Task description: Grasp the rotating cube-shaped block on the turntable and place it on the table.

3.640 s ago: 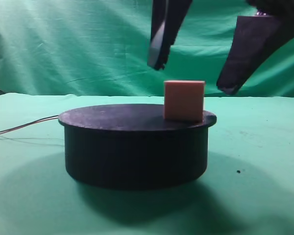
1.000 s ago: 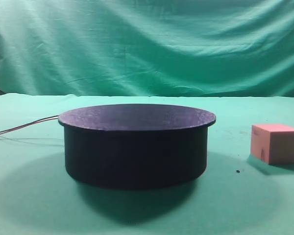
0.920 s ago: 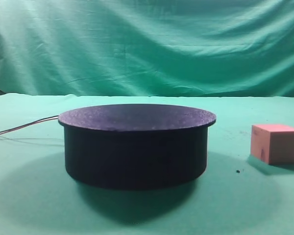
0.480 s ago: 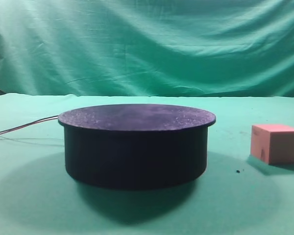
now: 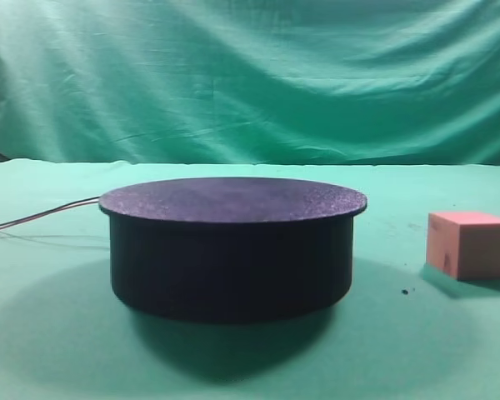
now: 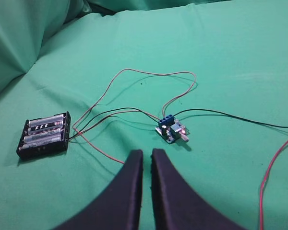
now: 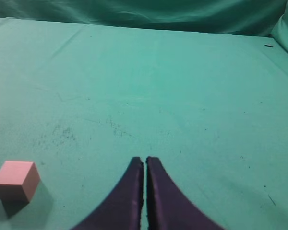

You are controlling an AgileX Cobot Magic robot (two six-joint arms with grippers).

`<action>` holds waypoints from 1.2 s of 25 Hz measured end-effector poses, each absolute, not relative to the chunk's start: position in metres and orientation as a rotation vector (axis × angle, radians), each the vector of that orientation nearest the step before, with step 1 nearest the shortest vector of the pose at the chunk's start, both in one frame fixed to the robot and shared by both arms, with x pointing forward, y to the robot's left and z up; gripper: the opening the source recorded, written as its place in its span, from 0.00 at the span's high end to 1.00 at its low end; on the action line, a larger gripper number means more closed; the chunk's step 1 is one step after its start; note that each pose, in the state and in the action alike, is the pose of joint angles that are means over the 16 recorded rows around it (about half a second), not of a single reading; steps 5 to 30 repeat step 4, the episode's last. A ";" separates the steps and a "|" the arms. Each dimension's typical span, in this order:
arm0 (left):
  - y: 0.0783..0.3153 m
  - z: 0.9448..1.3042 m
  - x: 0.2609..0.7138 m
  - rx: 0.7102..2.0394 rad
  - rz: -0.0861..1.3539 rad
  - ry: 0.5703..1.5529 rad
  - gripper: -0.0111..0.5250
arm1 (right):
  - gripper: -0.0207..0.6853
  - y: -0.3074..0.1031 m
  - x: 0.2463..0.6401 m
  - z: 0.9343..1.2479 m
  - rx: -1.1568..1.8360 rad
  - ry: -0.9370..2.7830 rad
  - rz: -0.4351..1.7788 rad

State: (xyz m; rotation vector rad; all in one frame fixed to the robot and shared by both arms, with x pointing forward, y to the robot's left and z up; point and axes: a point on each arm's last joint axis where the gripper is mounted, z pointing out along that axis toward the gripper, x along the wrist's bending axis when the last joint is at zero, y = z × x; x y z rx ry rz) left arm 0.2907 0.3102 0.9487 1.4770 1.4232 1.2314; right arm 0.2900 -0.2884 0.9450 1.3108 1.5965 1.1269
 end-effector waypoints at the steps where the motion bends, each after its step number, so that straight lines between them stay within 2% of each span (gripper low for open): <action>1: 0.310 0.949 0.291 1.477 1.231 1.423 0.98 | 0.97 -0.288 0.290 0.945 1.312 1.596 1.128; 30: 0.310 0.949 0.291 1.477 1.231 1.423 0.98 | 0.97 -0.288 0.290 0.945 1.315 1.594 1.130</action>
